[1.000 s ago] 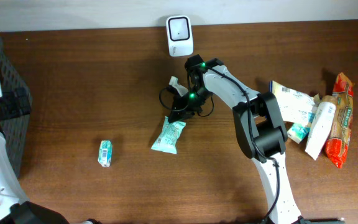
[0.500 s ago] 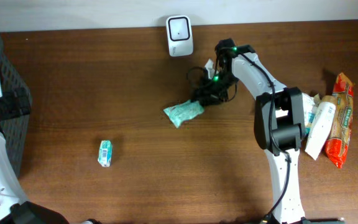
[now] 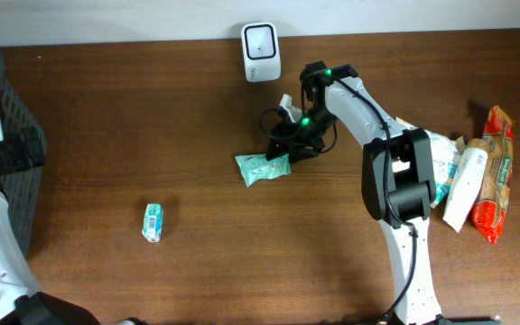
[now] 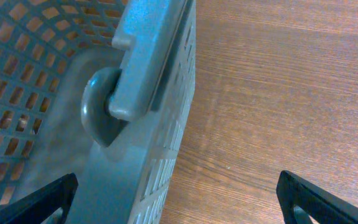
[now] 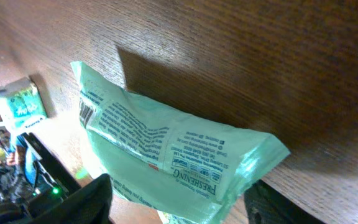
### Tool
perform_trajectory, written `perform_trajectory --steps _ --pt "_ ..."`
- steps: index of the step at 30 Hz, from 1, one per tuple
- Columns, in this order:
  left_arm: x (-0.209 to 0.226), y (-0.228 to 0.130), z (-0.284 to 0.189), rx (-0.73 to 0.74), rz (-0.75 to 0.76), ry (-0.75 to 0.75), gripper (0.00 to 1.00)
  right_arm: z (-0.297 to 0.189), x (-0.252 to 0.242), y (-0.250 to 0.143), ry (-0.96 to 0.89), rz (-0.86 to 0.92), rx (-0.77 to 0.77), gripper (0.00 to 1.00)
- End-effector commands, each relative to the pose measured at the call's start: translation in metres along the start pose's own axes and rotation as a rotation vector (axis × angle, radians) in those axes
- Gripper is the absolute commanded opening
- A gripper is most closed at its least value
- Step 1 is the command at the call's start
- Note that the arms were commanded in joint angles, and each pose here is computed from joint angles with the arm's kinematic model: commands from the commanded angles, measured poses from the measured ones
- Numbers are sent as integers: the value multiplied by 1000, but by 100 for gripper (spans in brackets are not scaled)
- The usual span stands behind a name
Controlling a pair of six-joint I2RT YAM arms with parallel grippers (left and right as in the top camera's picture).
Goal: Scan the item barcode
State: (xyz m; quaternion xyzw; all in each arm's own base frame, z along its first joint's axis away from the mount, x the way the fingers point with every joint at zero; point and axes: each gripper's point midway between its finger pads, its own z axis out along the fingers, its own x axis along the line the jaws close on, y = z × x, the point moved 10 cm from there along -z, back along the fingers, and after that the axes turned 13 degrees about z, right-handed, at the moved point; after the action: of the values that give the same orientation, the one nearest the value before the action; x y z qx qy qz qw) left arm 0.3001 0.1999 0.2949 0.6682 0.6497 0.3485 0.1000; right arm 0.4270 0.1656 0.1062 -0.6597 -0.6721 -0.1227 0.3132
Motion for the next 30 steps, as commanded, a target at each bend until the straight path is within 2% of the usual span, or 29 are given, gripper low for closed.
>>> perform_trajectory --steps 1,3,5,6,8,10,12,13,16,19,23,25,27,30 --pt "1 1 1 -5 -4 -8 99 4 13 1 -35 -2 -29 71" --pt "1 1 1 -5 -4 -8 99 17 20 3 -74 -3 -55 72" --pt "1 1 1 -5 -5 -8 99 31 22 0 -84 5 -47 63" --pt "1 1 1 -5 -5 -8 99 36 21 -1 -88 3 -39 58" --pt "1 1 1 -5 -5 -8 99 48 13 -5 -94 34 -21 37" --pt "1 1 1 -5 -4 -8 99 56 6 -8 -99 47 -7 25" --pt "1 1 1 -5 -5 -8 99 57 5 -7 -98 42 -9 9" --pt "1 1 1 -5 -5 -8 99 56 6 -6 -93 36 -16 4" --pt "1 1 1 -5 -5 -8 99 50 11 -1 -82 -17 -43 4" --pt "1 1 1 -5 -4 -8 99 6 34 2 -44 -73 -154 4" --pt "1 1 1 -5 -5 -8 99 -93 81 -24 29 -202 -412 4" --pt "1 1 1 -5 -4 -8 99 -132 98 -43 -9 -205 -561 4" --pt "1 1 1 -5 -4 -8 99 -166 111 -64 -103 -190 -731 4" --pt "1 1 1 -5 -4 -8 99 -195 131 -93 -134 -235 -864 4"
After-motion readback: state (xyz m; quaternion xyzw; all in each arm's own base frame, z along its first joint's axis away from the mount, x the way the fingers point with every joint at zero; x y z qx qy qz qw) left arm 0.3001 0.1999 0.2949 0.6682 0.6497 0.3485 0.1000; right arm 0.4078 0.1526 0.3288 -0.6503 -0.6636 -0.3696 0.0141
